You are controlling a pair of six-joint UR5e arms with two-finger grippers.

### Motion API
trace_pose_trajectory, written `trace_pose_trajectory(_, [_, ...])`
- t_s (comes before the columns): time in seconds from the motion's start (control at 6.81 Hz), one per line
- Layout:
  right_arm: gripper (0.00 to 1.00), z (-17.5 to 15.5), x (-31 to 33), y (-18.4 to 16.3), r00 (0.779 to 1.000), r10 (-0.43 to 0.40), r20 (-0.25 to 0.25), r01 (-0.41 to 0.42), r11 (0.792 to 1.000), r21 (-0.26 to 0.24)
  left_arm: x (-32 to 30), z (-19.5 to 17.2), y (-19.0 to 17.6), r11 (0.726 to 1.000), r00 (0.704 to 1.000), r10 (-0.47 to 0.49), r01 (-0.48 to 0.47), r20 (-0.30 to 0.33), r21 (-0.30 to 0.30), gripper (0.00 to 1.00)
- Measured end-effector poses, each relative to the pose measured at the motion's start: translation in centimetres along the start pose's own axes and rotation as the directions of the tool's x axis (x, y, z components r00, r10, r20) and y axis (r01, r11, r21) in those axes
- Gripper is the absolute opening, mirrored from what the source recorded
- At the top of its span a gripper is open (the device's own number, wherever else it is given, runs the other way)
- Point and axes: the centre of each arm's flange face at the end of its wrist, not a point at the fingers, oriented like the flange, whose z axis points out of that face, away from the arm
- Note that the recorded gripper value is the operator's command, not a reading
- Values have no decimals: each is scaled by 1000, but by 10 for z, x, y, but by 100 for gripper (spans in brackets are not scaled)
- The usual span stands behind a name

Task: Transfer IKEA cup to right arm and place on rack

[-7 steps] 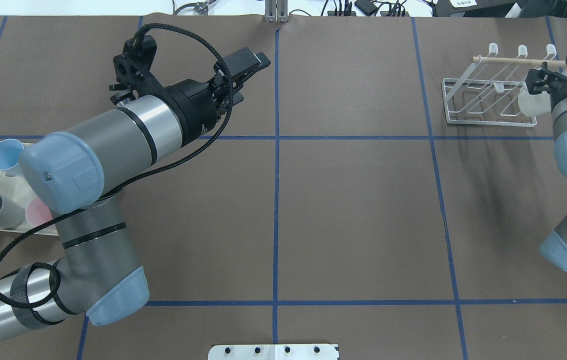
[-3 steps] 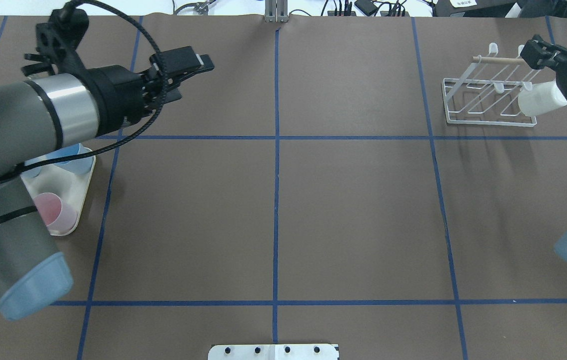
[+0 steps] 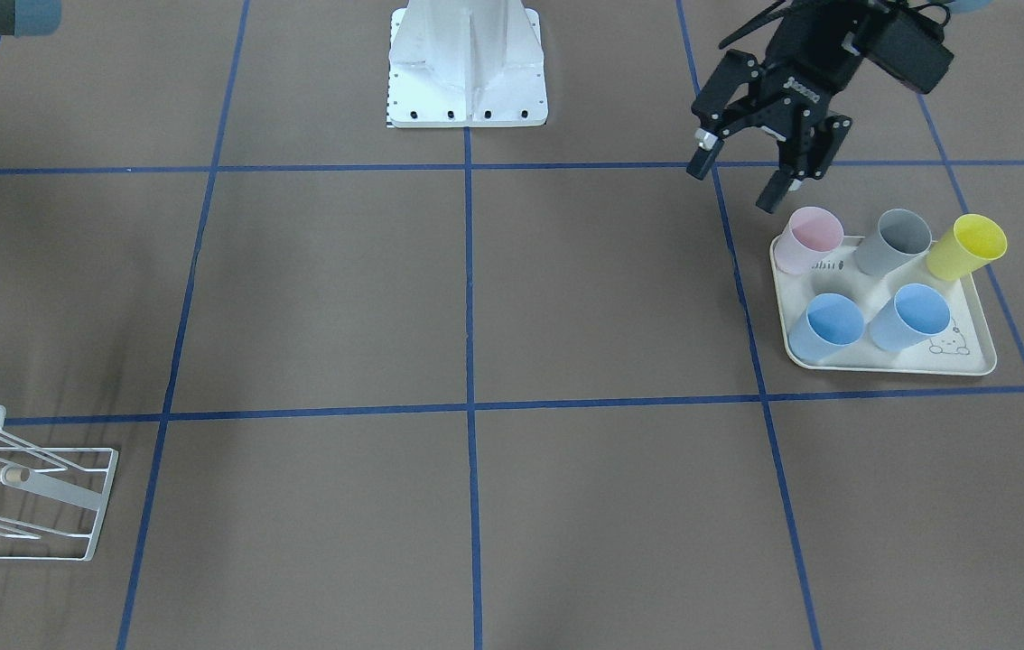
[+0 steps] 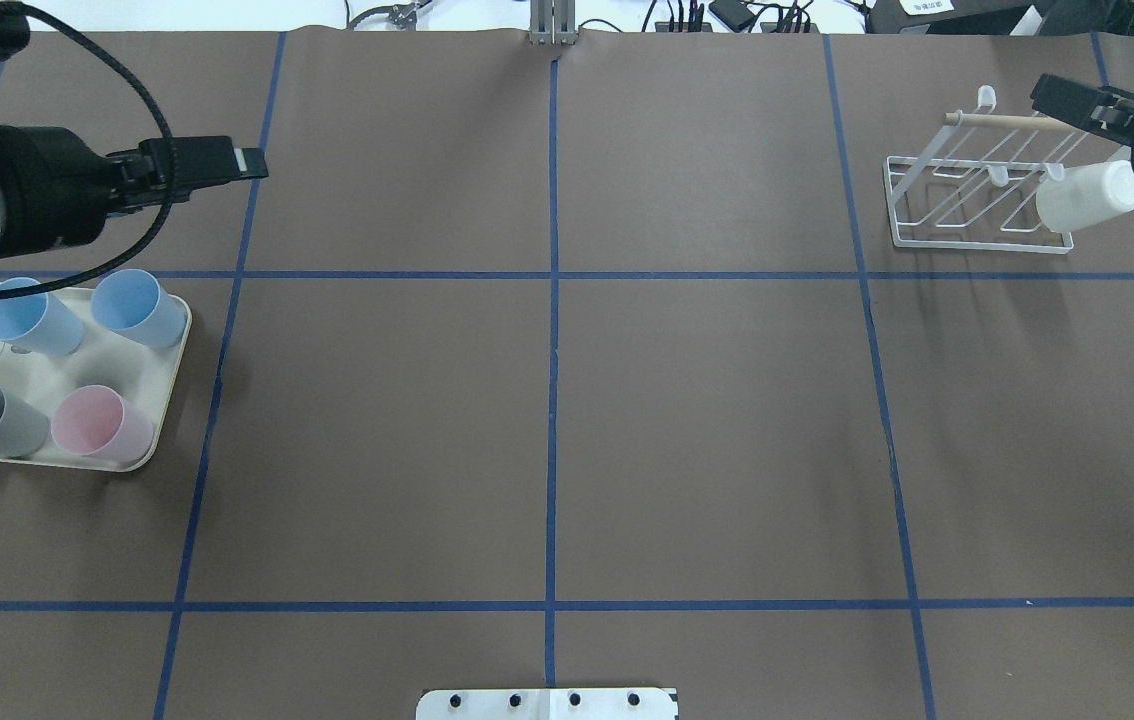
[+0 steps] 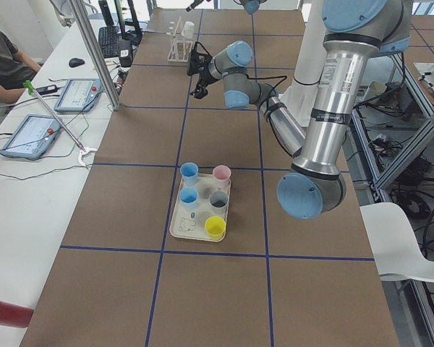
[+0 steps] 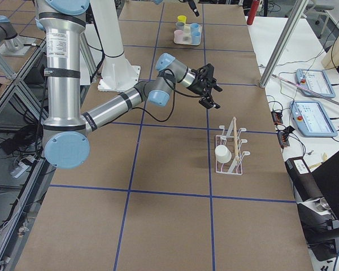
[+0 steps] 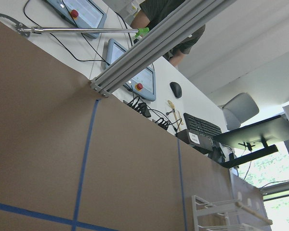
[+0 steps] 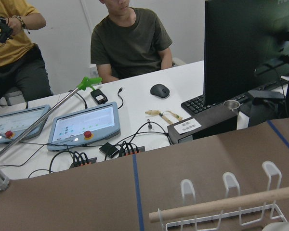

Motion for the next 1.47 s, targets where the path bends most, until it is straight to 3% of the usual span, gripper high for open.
trace_pose_trajectory(0.29, [100,-18,-4,-30,993,62,100,-46,987,-157,-81,-18,-12,969,970,229,-219,82,-118,100])
trace_pose_trajectory(0.59, [100,-30,-26,-49,970,173,169,-123,955,-269,-173,-27,-28,886,899,423,-383,118,-261,100])
trace_pose_trajectory(0.73, [100,-34,-37,-52,959,210,191,-144,940,-310,-215,-26,-38,843,866,484,-421,127,-335,100])
trace_pose_trajectory(1.03, [100,-38,-50,-56,943,255,213,-170,921,-352,-271,5,-56,781,827,546,-445,135,-439,100])
trace_pose_trajectory(1.47, [100,-34,-55,-58,939,268,214,-179,915,-361,-324,55,-71,749,815,559,-419,151,-513,100])
